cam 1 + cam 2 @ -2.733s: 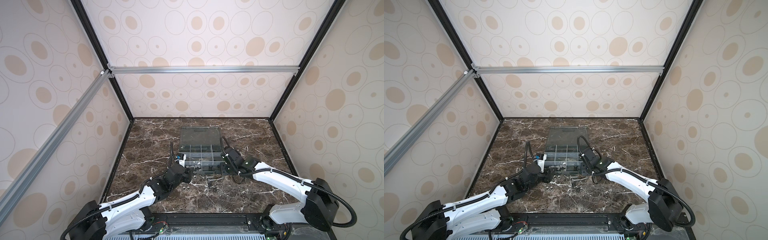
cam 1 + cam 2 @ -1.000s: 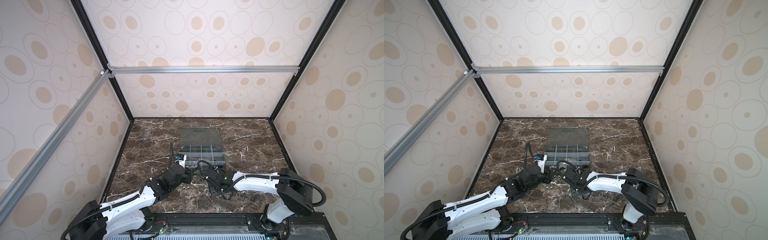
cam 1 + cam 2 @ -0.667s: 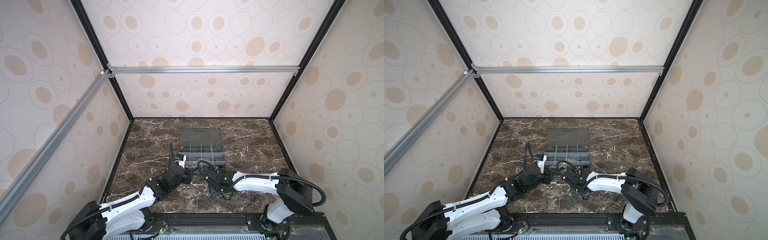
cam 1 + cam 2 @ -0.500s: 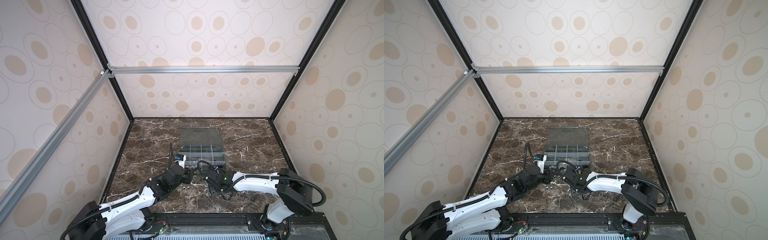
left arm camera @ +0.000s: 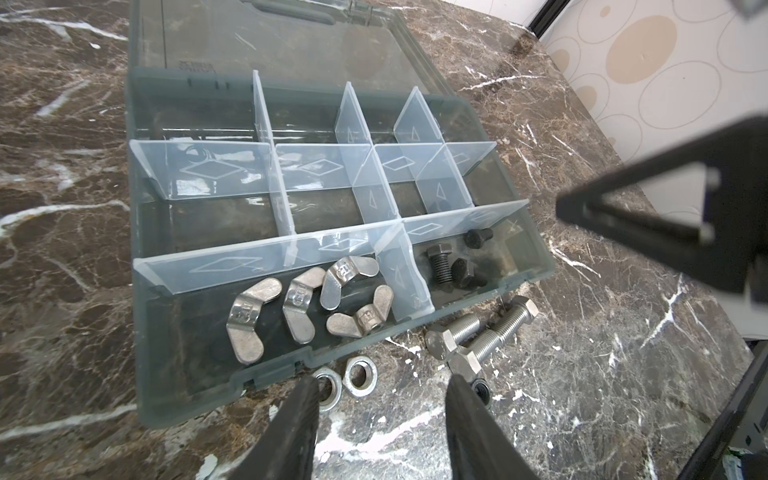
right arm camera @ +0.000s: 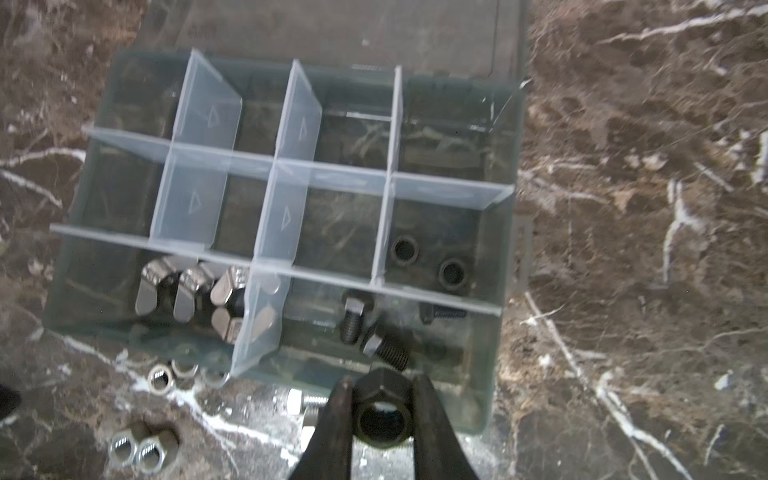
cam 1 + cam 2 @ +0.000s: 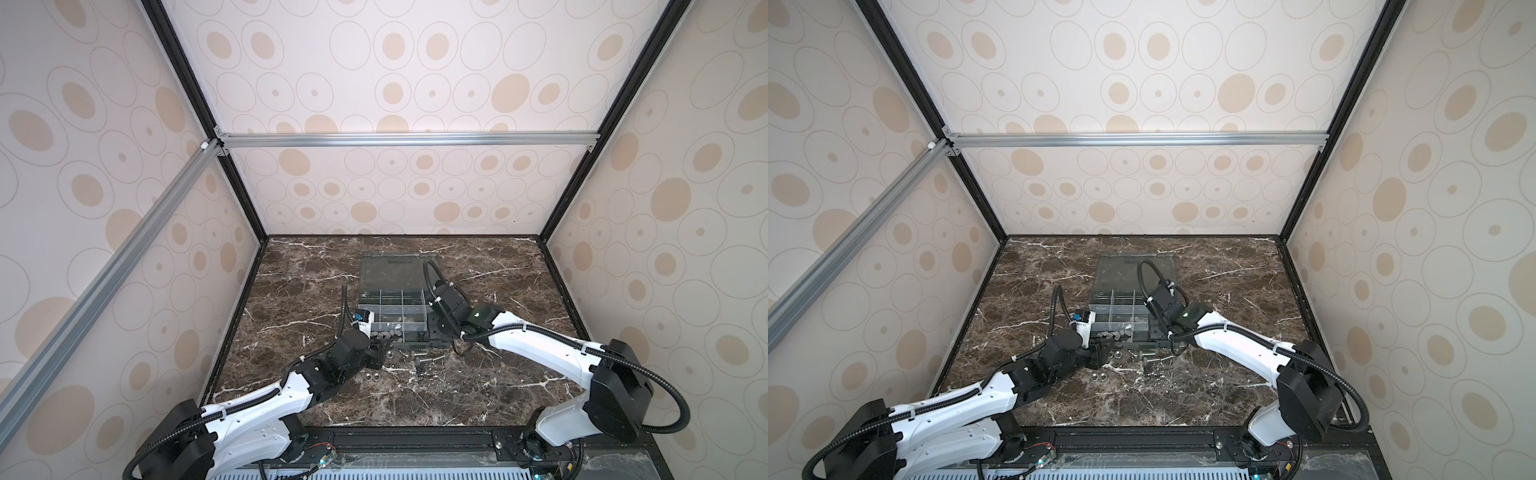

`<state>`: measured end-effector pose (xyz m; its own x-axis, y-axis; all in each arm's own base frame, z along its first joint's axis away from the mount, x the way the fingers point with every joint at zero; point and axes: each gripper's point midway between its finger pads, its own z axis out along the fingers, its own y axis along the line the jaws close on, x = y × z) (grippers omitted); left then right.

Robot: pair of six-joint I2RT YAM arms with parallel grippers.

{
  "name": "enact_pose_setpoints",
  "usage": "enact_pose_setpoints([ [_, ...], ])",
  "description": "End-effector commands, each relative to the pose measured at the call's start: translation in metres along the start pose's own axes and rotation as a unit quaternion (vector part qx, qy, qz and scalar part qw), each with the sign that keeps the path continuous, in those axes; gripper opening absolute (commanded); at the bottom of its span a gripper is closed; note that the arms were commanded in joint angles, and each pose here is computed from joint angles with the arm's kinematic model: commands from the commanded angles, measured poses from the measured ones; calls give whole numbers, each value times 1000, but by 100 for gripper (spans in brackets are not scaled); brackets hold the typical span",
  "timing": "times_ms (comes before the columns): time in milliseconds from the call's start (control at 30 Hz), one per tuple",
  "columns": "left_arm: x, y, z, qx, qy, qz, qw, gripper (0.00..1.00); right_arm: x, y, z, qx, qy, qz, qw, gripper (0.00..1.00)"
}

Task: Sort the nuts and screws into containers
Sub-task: 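Lift the dark hex nut with the right gripper into the farther compartment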

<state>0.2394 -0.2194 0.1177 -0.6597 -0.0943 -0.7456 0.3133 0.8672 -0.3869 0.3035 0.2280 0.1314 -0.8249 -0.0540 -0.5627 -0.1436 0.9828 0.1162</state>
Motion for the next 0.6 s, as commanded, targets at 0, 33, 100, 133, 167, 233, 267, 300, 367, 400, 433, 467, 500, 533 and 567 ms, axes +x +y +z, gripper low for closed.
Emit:
enact_pose_setpoints([
  [0, -12, -8, 0, 13, -12, -16, 1000, 49, -9, -9, 19, 10, 18, -14, 1000, 23],
  [33, -11, -8, 1, 14, -10, -17, 1000, 49, -10, -11, 25, 13, 23, -13, 1000, 23],
  [100, -9, -8, 2, 15, -6, -19, 1000, 49, -13, -13, 34, 19, 27, -14, 999, 23],
  [133, -8, -9, 2, 16, -5, -20, 1000, 49, -15, -14, 39, 21, 28, -13, 999, 23],
  [167, -7, -9, 3, 18, -4, -21, 1000, 49, -15, -15, 44, 21, 31, -11, 999, 23],
  [233, -7, -11, 4, 22, -1, -21, 1000, 49, -16, -16, 51, 22, 38, -8, 999, 23],
  [267, -6, -11, 4, 22, 1, -21, 1000, 49, -16, -15, 55, 23, 41, -8, 999, 23],
  [300, -5, -11, 5, 23, 3, -21, 1000, 49, -17, -15, 57, 23, 42, -7, 999, 25],
  [367, -4, -11, 5, 23, 5, -22, 999, 49, -16, -16, 61, 29, 49, -4, 998, 39],
  [400, -4, -12, 6, 24, 6, -20, 999, 49, -16, -17, 62, 31, 51, -2, 998, 42],
  [433, -3, -12, 6, 25, 8, -20, 999, 49, -16, -17, 62, 32, 52, -1, 998, 46],
  [467, -2, -12, 6, 25, 9, -19, 999, 49, -16, -16, 62, 31, 53, -1, 998, 48],
  [500, -3, -12, 6, 26, 9, -19, 999, 49, -16, -16, 62, 29, 52, 0, 998, 48],
  [533, -2, -12, 6, 26, 10, -19, 999, 49, -17, -16, 61, 29, 51, 1, 998, 49],
  [567, -1, -12, 7, 26, 11, -18, 999, 49, -17, -15, 61, 28, 50, 2, 998, 49],
])
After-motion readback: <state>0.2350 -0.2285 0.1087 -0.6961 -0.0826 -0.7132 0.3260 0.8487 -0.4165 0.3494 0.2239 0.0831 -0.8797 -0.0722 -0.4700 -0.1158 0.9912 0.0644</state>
